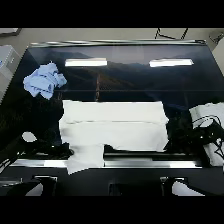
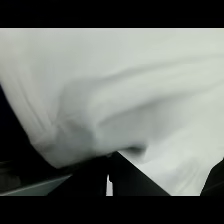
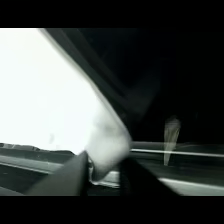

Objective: Fold the clothes and pants, and hang the long-sleeved shirts on hangers.

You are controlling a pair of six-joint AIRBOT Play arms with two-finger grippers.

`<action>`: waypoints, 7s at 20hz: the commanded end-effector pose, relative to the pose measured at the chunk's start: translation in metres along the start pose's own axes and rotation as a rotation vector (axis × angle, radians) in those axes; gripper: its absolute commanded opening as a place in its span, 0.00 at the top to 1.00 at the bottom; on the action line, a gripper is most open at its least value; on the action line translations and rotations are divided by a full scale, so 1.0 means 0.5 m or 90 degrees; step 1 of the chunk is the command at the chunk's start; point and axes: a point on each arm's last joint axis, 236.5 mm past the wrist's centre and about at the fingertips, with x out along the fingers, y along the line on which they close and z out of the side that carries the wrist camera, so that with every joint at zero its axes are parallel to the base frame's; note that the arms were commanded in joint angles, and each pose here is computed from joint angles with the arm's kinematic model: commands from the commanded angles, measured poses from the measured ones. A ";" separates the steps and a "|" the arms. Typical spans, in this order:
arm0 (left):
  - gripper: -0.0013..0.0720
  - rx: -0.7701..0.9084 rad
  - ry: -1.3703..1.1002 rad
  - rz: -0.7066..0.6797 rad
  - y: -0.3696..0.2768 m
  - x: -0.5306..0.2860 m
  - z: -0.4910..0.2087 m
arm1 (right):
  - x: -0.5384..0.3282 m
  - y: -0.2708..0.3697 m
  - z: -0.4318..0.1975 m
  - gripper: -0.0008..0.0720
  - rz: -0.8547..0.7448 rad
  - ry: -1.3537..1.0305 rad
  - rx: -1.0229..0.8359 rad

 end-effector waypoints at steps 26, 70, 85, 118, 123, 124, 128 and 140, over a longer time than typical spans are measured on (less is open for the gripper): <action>0.78 0.072 -0.140 0.012 -0.136 -0.161 0.535 | -0.133 0.305 0.382 0.89 0.097 -0.230 -0.043; 0.96 0.224 -0.200 -0.203 -0.633 0.060 0.413 | -0.321 0.786 -0.078 0.93 0.337 -0.280 -0.440; 0.95 0.256 -0.617 -0.002 -0.354 -0.740 0.309 | 0.057 0.883 0.043 0.04 0.423 -0.061 -0.300; 0.95 0.263 -0.601 0.007 -0.348 -0.729 0.305 | -0.810 0.131 0.210 0.93 0.251 -0.598 0.013; 0.95 0.276 -0.601 0.014 -0.348 -0.729 0.305 | -0.881 -0.059 0.112 0.93 0.234 -0.670 0.193; 0.95 0.278 -0.601 0.015 -0.349 -0.729 0.305 | -0.892 -0.089 0.094 0.93 0.227 -0.686 0.225; 0.95 0.282 -0.601 0.017 -0.349 -0.729 0.305 | -0.827 -0.199 0.035 0.93 0.100 -0.626 0.341; 0.95 0.280 -0.601 0.015 -0.350 -0.728 0.304 | -0.470 -0.396 -0.054 0.03 -0.111 -0.406 0.517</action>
